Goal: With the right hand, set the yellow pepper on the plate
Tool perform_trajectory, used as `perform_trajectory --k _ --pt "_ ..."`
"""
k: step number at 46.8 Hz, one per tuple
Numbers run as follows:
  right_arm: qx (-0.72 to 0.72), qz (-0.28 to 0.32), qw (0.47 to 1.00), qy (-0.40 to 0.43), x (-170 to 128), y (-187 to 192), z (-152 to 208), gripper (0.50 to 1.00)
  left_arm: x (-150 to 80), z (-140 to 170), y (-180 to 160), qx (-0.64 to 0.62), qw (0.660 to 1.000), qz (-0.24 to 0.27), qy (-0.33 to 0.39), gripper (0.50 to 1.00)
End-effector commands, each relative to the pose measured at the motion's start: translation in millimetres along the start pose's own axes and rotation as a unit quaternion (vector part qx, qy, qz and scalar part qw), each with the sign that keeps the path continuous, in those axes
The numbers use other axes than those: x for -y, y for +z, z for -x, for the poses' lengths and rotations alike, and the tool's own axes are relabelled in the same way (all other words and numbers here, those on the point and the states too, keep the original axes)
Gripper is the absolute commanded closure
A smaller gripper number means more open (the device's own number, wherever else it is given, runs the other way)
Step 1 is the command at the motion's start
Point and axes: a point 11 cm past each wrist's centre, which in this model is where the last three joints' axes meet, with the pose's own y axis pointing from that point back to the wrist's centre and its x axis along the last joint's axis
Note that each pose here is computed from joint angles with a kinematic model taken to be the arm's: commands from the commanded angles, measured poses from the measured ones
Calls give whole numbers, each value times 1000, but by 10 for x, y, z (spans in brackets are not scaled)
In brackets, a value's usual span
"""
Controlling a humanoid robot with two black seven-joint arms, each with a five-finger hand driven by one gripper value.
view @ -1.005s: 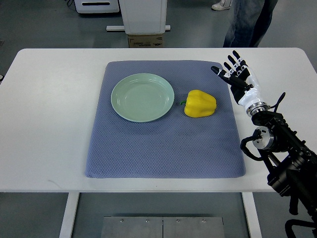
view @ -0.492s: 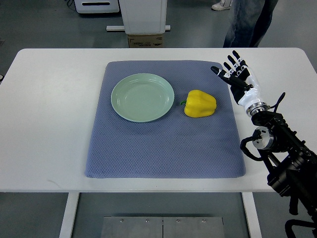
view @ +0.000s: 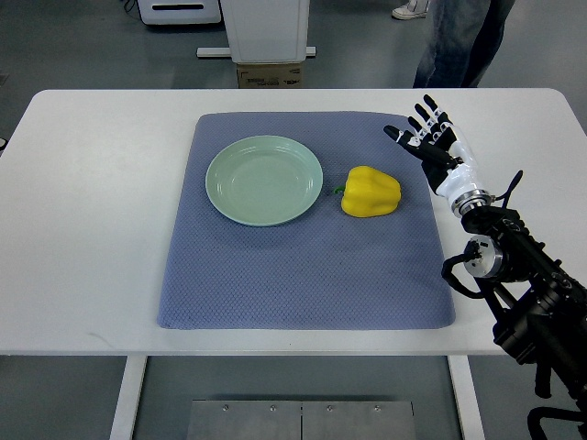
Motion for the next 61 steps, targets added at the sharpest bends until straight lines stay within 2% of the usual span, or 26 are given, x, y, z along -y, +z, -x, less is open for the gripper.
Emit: perform_trajectory --k 1,31,41,48,61 --pt "-1 0 1000 0 0 0 0 500 0 -2 0 0 1000 0 0 500" --pt "-9 1 1000 -10 16 -9 67 500 0 -2 0 0 1000 0 0 500" --pt "-53 16 997 -58 -20 150 316 500 0 -2 0 0 1000 0 0 500" --pt "-142 -1 986 -90 -4 32 292 500 0 3 0 0 1000 0 0 500" --pt "-206 -17 972 -112 54 -243 184 500 0 -2 0 0 1000 0 0 500"
